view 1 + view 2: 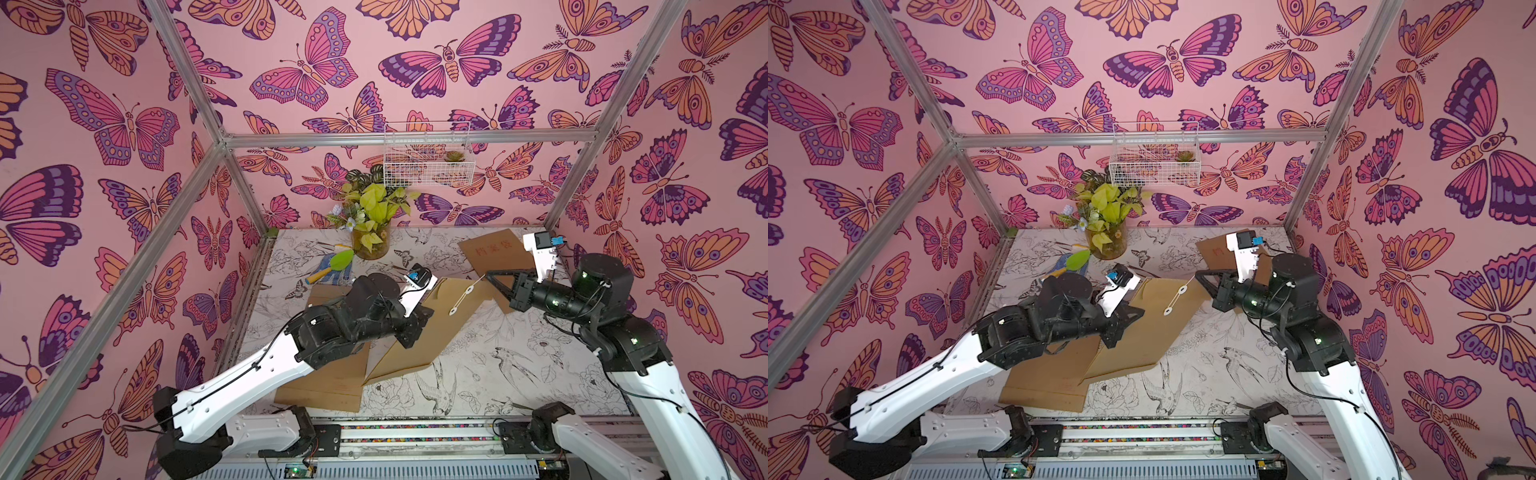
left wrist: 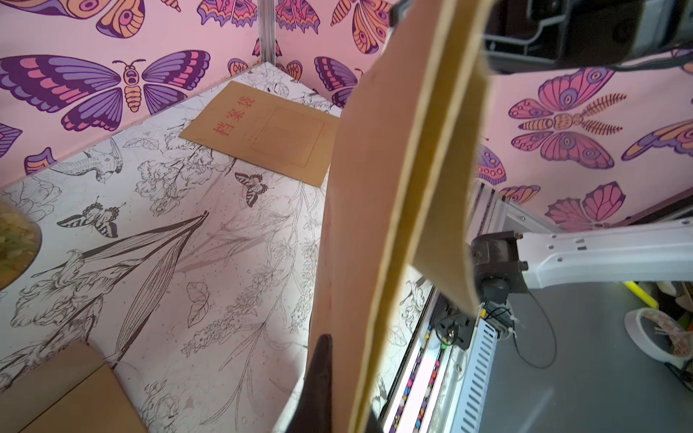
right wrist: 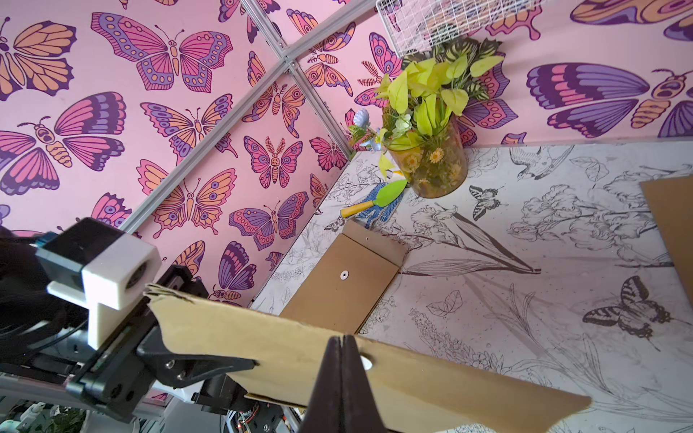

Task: Open the file bag

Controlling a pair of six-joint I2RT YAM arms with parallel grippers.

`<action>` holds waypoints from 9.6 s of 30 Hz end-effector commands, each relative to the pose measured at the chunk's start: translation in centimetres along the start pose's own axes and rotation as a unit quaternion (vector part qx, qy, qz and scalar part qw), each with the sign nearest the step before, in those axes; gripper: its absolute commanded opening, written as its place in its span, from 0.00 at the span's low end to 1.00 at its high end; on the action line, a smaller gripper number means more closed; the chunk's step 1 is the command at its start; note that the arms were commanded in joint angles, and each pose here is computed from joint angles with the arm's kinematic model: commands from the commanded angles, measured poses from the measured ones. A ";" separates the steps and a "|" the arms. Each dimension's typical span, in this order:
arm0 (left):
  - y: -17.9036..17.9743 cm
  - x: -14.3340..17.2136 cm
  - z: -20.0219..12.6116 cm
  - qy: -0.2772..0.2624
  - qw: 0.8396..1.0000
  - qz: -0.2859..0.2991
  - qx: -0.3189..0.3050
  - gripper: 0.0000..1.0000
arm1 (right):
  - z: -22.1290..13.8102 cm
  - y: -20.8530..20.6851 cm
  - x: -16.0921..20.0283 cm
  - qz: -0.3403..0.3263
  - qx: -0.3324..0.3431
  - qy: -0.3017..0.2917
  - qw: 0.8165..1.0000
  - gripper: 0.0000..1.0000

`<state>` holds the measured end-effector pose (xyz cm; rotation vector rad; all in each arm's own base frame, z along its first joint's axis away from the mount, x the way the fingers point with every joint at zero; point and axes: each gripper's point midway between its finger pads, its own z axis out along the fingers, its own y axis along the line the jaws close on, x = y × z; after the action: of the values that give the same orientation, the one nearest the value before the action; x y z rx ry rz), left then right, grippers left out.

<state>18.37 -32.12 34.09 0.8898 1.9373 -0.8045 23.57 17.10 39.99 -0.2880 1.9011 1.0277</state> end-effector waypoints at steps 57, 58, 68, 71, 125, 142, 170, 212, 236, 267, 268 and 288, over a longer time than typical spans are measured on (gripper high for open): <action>2.8 -8.0 -1.8 -0.113 0.983 0.089 -0.115 0.00 | 2.0 2.7 -1.7 0.078 -0.139 -0.036 0.987 0.46; 2.7 -8.3 -2.0 -0.112 0.982 0.097 -0.118 0.00 | 2.2 2.8 -1.9 0.084 -0.148 -0.039 0.985 0.46; 1.5 -9.6 -1.5 -0.090 0.963 0.185 -0.176 0.00 | 2.4 4.4 -2.8 0.084 -0.212 -0.053 0.972 0.50; 1.0 -10.2 -1.5 -0.086 0.953 0.216 -0.196 0.00 | 2.4 4.6 -2.7 0.080 -0.218 -0.055 0.971 0.53; -0.9 -8.6 -4.6 -0.143 0.981 0.084 -0.097 0.00 | 2.4 2.5 3.3 0.036 -0.140 0.071 0.987 0.00; -0.3 -6.8 -4.3 -0.129 0.988 0.053 -0.069 0.00 | 1.4 -0.1 2.7 0.007 -0.037 0.043 0.998 0.00; 0.0 -1.2 0.2 -0.087 0.994 -0.052 0.041 0.00 | -0.8 -4.2 2.7 -0.065 0.130 0.099 0.984 0.00; 0.1 1.8 3.5 -0.022 0.996 -0.070 0.054 0.00 | 1.0 3.2 1.5 -0.040 -0.082 0.118 0.989 0.00; 2.9 1.1 3.6 -0.074 0.991 -0.114 -0.003 0.00 | 4.4 4.3 1.2 -0.020 -0.114 0.119 0.986 0.00; 8.4 -1.6 1.4 -0.164 0.965 -0.198 -0.051 0.00 | 7.0 3.5 10.9 -0.052 -0.116 0.228 0.965 0.00; 8.4 -1.7 1.4 -0.168 0.964 -0.201 -0.051 0.00 | 6.9 3.2 11.2 -0.056 -0.110 0.233 0.965 0.00; 8.0 -3.4 -1.8 -0.220 0.950 -0.217 -0.045 0.00 | 7.4 -2.7 13.1 -0.123 0.015 0.241 0.963 0.00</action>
<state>25.81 -27.92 33.97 0.2185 1.8399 -1.0176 22.06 24.26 26.16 -0.7940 2.2563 0.8773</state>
